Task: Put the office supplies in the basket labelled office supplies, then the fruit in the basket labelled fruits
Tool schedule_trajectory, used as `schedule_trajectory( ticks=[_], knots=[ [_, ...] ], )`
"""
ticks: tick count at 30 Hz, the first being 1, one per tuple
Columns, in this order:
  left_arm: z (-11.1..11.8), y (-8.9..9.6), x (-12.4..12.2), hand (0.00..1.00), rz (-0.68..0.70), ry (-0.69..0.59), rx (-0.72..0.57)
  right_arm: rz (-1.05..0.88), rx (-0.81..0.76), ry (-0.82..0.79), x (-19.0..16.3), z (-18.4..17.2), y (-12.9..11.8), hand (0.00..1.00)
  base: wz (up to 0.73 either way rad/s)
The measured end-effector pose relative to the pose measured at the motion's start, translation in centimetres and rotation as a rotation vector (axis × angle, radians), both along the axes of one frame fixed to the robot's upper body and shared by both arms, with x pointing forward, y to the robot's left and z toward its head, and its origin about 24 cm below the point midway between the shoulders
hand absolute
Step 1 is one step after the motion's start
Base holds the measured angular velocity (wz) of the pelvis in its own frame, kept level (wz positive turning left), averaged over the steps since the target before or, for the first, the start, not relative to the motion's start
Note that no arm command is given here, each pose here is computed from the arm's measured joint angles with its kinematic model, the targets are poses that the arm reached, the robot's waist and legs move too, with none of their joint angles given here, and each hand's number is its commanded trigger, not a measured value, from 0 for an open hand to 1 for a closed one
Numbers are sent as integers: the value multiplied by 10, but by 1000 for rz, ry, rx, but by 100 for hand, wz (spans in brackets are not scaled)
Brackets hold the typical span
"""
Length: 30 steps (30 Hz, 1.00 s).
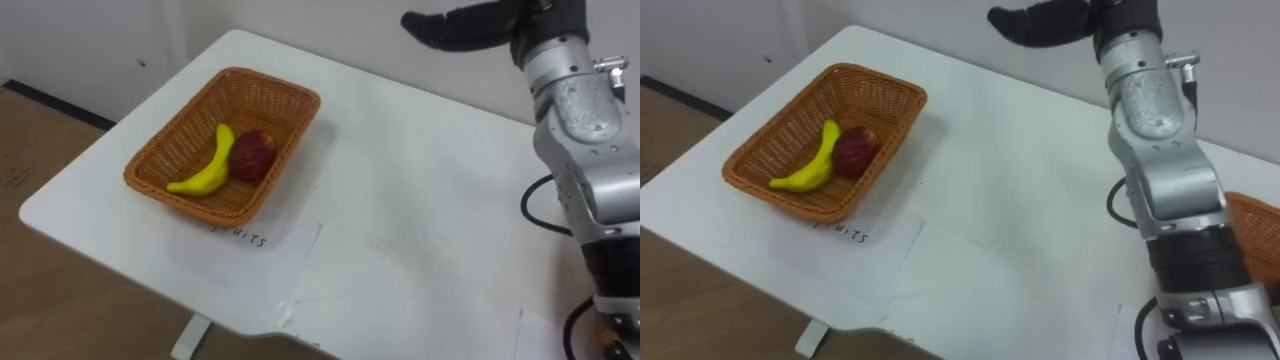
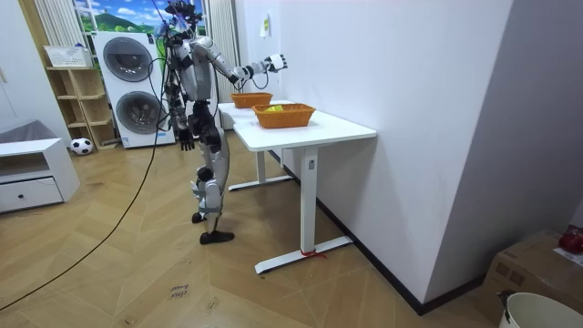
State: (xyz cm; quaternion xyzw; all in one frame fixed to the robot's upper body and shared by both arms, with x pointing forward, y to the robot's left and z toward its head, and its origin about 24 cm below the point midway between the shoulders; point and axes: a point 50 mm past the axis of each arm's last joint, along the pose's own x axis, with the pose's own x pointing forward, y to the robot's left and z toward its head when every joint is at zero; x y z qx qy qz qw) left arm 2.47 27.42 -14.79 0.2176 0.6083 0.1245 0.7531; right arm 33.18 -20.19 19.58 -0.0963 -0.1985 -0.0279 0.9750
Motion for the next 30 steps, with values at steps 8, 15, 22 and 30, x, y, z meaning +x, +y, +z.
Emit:
schedule_trajectory(
  ticks=[8,15,22,30],
  knots=[
    [0,-2,9,0,37,-43,-16,-181,77,18,-14,-11,-44,0,-28],
    [2,0,13,0,29,-99,5,-364,187,-21,-32,-9,-88,0,-18],
    [5,3,16,0,43,-132,42,-555,222,-65,-58,-12,-125,0,-13],
    [4,1,12,0,69,-138,38,-745,296,31,-98,-49,-160,0,-3]
  ],
)
